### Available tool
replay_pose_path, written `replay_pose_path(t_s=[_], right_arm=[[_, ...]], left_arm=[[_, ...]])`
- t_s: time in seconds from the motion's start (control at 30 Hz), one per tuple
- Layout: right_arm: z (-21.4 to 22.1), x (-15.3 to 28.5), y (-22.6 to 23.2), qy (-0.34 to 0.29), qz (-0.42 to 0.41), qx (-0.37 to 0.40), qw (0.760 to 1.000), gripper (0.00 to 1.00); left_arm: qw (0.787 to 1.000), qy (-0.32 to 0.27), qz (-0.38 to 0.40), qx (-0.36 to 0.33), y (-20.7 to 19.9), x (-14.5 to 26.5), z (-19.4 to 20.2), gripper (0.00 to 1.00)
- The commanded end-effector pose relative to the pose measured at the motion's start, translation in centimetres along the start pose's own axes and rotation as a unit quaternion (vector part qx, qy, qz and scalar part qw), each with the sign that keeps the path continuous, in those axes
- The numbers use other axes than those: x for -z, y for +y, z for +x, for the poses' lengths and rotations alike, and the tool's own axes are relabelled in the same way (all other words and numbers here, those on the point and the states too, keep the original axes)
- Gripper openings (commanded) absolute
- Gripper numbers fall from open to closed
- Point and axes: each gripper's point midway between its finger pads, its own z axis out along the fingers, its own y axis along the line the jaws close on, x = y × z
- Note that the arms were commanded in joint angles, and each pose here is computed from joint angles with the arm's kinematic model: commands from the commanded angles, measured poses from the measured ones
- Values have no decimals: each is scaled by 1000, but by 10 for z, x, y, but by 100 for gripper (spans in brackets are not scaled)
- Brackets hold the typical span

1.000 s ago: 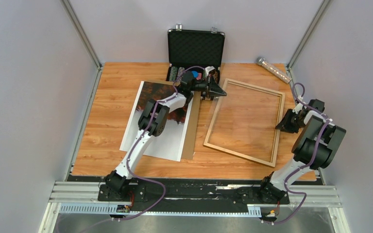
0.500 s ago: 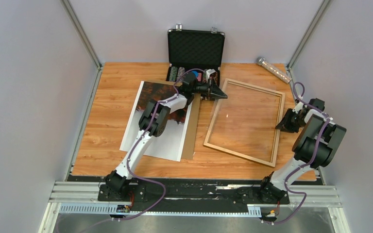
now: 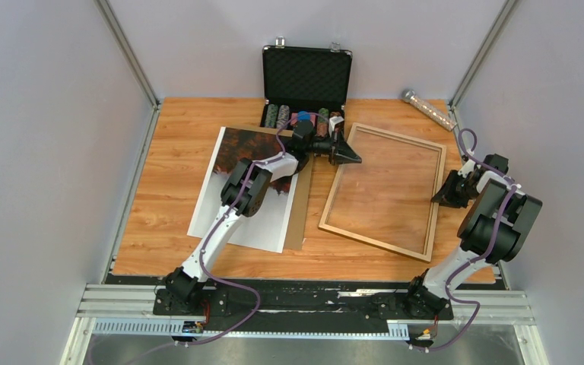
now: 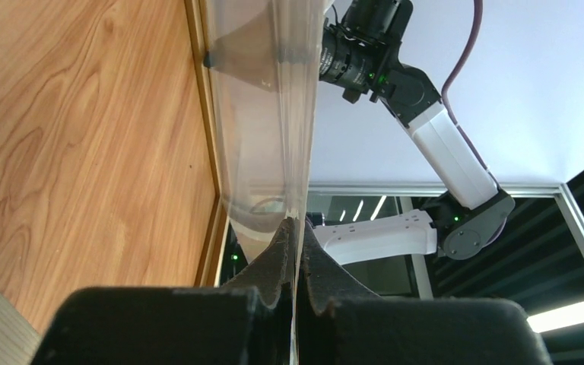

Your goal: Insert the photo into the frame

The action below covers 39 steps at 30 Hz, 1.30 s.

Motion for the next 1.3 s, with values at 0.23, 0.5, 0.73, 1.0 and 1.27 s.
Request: replay_pose_path(t_s=[0.23,0.5,0.73,1.0,1.27], right_arm=[[26,-7,47,46,-91,-5,995,0],[25,-3,49,42,-89,-3,995,6],[16,6,45,28,-82,-5,996,23],[9,14,40,21,-89,-20,996,37],[4,21,31,16,-97,-32,995,33]], left_arm=[[999,-17,8,-51,-19,-5,-4,0],[998,-20,10,-55,-20,-8,-4,0],[998,-16,13,-58,-18,-10,-3,0],[998,-13,10,-68,-18,-13,-2,0],[997,-9,11,-73,-17,-15,-1,0]])
